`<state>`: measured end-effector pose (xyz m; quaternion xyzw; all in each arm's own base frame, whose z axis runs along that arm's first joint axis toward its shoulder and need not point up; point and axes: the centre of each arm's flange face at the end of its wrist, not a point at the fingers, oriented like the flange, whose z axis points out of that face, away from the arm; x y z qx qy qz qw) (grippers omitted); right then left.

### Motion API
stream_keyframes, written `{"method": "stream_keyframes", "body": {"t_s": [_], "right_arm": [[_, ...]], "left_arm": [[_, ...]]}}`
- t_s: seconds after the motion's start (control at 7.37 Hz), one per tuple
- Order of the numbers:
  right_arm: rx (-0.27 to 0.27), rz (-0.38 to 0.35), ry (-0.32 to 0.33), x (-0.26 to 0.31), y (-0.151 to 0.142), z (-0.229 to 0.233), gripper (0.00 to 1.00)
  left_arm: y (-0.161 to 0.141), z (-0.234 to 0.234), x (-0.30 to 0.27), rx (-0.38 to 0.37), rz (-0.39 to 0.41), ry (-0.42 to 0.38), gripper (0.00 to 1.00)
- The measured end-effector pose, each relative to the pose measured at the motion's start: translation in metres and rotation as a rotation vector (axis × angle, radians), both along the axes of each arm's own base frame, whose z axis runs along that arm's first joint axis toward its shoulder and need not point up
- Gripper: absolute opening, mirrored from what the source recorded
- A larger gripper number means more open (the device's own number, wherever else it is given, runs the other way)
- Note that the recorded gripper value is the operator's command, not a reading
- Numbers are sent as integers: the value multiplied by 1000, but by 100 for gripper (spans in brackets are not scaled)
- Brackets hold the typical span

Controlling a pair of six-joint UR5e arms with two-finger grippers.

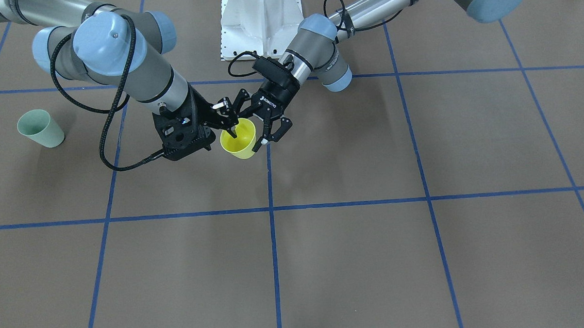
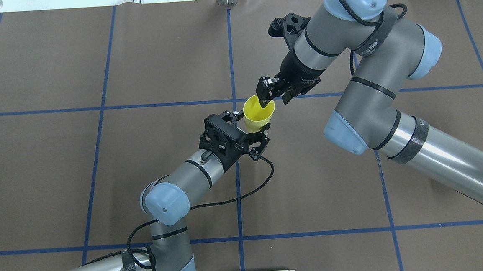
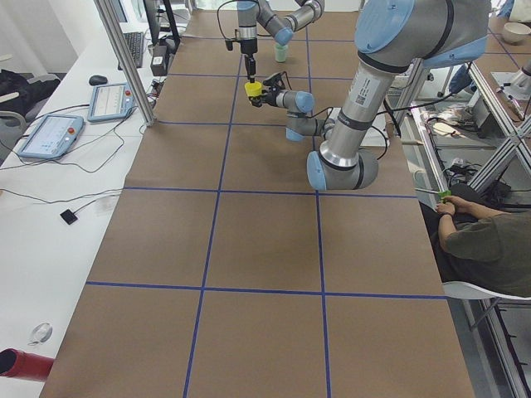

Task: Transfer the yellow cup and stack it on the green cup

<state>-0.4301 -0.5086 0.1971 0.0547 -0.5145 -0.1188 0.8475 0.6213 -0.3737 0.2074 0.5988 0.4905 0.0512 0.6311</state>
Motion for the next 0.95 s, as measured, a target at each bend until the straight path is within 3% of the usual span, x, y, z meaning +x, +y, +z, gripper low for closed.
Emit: {"method": "stream_keyframes", "body": {"t_s": [0.27, 0.68, 0.95], "right_arm": [[-7, -14, 20, -7, 5, -1, 58], [-13, -13, 45, -15, 7, 0, 36], [-14, -11, 50, -16, 7, -1, 13]], "left_arm": [[1, 0, 0, 0, 0, 0, 29], [1, 0, 0, 0, 1, -1, 29], [1, 0, 0, 0, 1, 0, 29]]}}
